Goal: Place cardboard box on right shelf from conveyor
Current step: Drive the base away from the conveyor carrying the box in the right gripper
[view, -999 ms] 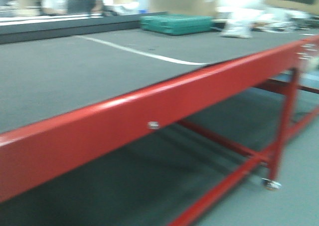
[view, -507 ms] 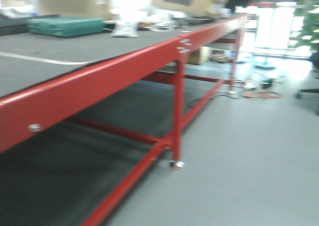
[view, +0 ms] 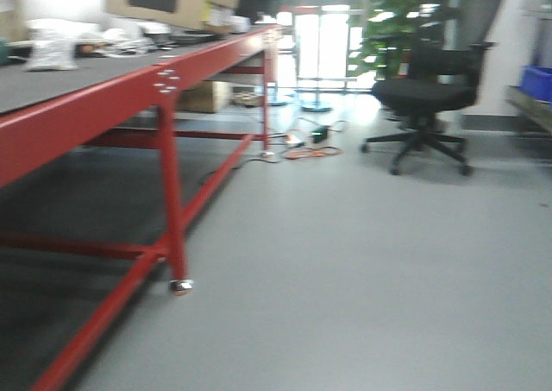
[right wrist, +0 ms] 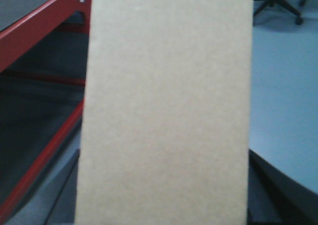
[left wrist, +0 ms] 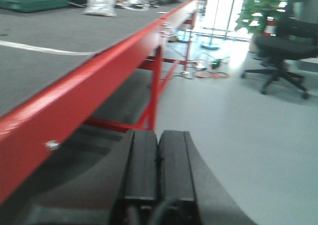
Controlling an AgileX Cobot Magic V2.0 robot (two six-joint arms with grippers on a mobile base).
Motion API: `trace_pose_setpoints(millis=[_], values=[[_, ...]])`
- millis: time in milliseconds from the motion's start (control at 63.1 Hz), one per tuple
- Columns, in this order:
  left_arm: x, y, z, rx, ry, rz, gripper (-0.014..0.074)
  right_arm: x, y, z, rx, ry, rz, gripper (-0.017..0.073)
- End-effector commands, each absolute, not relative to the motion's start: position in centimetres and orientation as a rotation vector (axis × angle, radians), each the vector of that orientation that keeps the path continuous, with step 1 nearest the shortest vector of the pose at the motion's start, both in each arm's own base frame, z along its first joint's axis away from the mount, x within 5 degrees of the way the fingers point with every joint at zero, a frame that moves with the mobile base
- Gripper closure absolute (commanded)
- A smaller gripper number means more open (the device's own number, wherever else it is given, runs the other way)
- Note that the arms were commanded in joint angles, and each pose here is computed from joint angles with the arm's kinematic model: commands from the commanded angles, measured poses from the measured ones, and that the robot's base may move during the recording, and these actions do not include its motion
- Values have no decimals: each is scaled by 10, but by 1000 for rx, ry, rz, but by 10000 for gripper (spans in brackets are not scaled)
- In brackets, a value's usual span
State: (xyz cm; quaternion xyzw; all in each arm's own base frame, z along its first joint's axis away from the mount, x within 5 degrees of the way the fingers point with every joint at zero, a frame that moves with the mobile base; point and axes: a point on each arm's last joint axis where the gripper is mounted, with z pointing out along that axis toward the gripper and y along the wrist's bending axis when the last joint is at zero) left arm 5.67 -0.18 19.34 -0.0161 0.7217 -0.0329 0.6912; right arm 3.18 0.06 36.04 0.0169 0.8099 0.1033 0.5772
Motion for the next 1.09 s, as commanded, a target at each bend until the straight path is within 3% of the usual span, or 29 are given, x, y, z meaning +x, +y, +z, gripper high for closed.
trace_pose_setpoints(millis=[0,1078], values=[[56,-1,203,-42,1514,-83,713,33,0,376,25,1784,230,324],[55,-1,203,-42,1513,-83,713,32,0,377,25,1781,230,324]])
